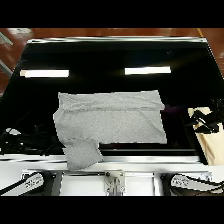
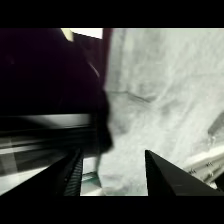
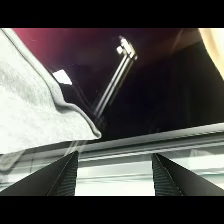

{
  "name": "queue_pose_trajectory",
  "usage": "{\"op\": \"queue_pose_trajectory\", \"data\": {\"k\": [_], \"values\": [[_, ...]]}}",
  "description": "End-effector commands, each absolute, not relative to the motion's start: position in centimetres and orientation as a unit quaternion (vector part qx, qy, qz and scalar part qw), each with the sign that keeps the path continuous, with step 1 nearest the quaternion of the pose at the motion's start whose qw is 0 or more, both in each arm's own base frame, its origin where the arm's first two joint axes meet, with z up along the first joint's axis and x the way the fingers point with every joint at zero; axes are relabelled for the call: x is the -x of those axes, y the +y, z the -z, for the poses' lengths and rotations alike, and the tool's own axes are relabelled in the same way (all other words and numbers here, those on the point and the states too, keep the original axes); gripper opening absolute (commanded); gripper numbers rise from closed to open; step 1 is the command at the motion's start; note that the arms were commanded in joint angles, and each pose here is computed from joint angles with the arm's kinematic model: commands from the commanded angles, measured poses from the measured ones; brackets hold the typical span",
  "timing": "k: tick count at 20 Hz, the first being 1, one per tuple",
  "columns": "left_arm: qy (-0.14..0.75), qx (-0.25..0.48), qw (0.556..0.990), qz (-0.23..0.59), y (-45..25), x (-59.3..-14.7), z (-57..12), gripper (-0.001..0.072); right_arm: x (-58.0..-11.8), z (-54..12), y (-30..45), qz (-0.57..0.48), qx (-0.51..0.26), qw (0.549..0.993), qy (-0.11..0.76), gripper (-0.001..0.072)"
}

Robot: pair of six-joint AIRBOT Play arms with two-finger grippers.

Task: Fold the shirts.

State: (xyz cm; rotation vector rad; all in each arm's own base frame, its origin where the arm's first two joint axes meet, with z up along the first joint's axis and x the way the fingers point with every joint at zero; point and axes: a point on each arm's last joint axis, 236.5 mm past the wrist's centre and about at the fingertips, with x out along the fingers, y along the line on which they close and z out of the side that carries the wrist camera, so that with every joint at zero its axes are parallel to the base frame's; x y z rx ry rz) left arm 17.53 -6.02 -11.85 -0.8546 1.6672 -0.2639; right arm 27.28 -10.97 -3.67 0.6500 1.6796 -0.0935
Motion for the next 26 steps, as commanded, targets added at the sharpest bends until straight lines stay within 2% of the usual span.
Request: {"op": "queue_pose_trajectory", "data": {"k": [1,3,4,6,7,8,10,12,17,21,26], "values": [[0.713,0.364,0.586,0.125,-7.4,-18.0,12.5,0.0477,-27.2,3.7,-11.1,0.047,-0.286,0.618,0.731,0.0556],[0.717,0.359,0.586,0.120,-7.9,-17.7,13.3,0.0452,-27.1,3.7,-11.0,0.050,-0.290,0.614,0.732,0.0557],[0.714,0.361,0.589,0.113,-8.1,-17.7,13.8,0.0386,-26.7,3.7,-10.7,0.047,-0.290,0.608,0.737,0.0559],[0.706,0.375,0.593,0.100,-8.4,-17.7,14.4,0.0112,-24.7,4.5,-10.2,0.044,-0.285,0.580,0.762,0.0595],[0.706,0.373,0.593,0.102,-8.4,-17.6,14.4,0.0035,-23.4,5.3,-9.5,0.033,-0.284,0.563,0.775,0.0596],[0.706,0.373,0.593,0.104,-8.5,-17.5,14.3,0.0035,-22.2,6.2,-8.5,0.019,-0.289,0.546,0.786,0.0658],[0.705,0.368,0.594,0.117,-8.7,-17.5,13.8,0.0034,-20.4,7.9,-5.6,-0.020,-0.314,0.523,0.792,0.0667],[0.702,0.363,0.599,0.129,-8.8,-17.5,13.3,0.0034,-19.7,10.0,-3.8,-0.026,-0.338,0.520,0.784,0.0667],[0.690,0.350,0.614,0.159,-9.2,-17.7,11.9,0.0034,-19.4,13.5,-1.2,-0.030,-0.326,0.543,0.774,0.0664],[0.671,0.350,0.628,0.183,-9.8,-18.2,10.6,0.0034,-22.4,14.4,-0.2,-0.029,-0.313,0.587,0.746,0.0662],[0.664,0.348,0.635,0.189,-9.9,-18.6,10.0,0.0034,-24.1,14.1,-0.6,-0.025,-0.316,0.609,0.727,0.0627]]}}
